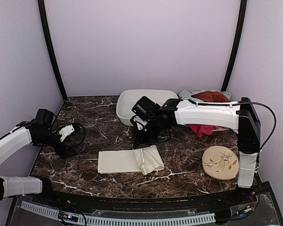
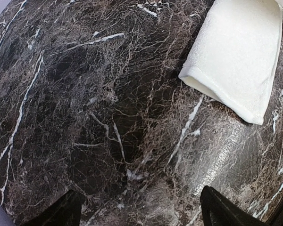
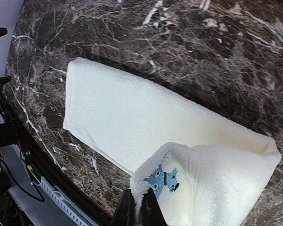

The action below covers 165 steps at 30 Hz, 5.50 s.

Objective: Roll the towels
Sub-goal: Pick up the towel from the center of the board, then fold the towel at the center of the board, then adjust the towel at the center of the board.

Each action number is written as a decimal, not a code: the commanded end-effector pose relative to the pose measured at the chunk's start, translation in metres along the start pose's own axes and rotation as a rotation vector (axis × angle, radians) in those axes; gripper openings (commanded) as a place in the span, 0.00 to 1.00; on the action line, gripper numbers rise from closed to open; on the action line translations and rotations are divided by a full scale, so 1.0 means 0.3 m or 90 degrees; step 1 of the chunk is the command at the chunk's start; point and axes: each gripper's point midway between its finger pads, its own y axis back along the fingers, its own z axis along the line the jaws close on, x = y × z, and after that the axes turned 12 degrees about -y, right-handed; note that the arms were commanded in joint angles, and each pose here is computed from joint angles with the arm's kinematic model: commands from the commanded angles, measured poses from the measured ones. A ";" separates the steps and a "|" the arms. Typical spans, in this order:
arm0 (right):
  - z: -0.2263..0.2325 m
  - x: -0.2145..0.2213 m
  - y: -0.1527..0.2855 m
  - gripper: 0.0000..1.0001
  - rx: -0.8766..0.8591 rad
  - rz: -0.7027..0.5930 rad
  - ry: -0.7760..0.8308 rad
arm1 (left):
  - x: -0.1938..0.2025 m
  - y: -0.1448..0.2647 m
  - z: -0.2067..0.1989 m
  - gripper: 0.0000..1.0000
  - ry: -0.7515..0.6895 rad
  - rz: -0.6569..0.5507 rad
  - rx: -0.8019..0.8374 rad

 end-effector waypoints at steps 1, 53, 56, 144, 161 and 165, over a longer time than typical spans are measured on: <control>0.141 -0.015 -0.011 0.00 -0.074 0.002 0.013 | 0.015 0.005 -0.001 0.90 -0.015 0.002 -0.010; 0.323 -0.222 -0.109 0.44 -0.331 -0.042 -0.136 | -0.075 0.033 -0.058 0.89 -0.015 -0.086 0.048; 0.195 -0.212 -0.038 0.43 -0.262 -0.073 -0.111 | -0.144 0.024 -0.089 0.87 -0.059 -0.106 0.074; -0.148 0.041 -0.301 0.09 -0.122 0.031 -0.140 | -0.271 -0.253 -0.162 0.01 -0.637 0.020 -0.013; -0.126 0.079 -0.294 0.10 -0.122 0.034 -0.131 | -0.139 -0.312 -0.127 0.31 -0.591 0.055 -0.002; -0.075 0.067 -0.254 0.12 -0.163 0.025 -0.136 | -0.167 -0.303 -0.067 0.38 -0.551 0.054 -0.027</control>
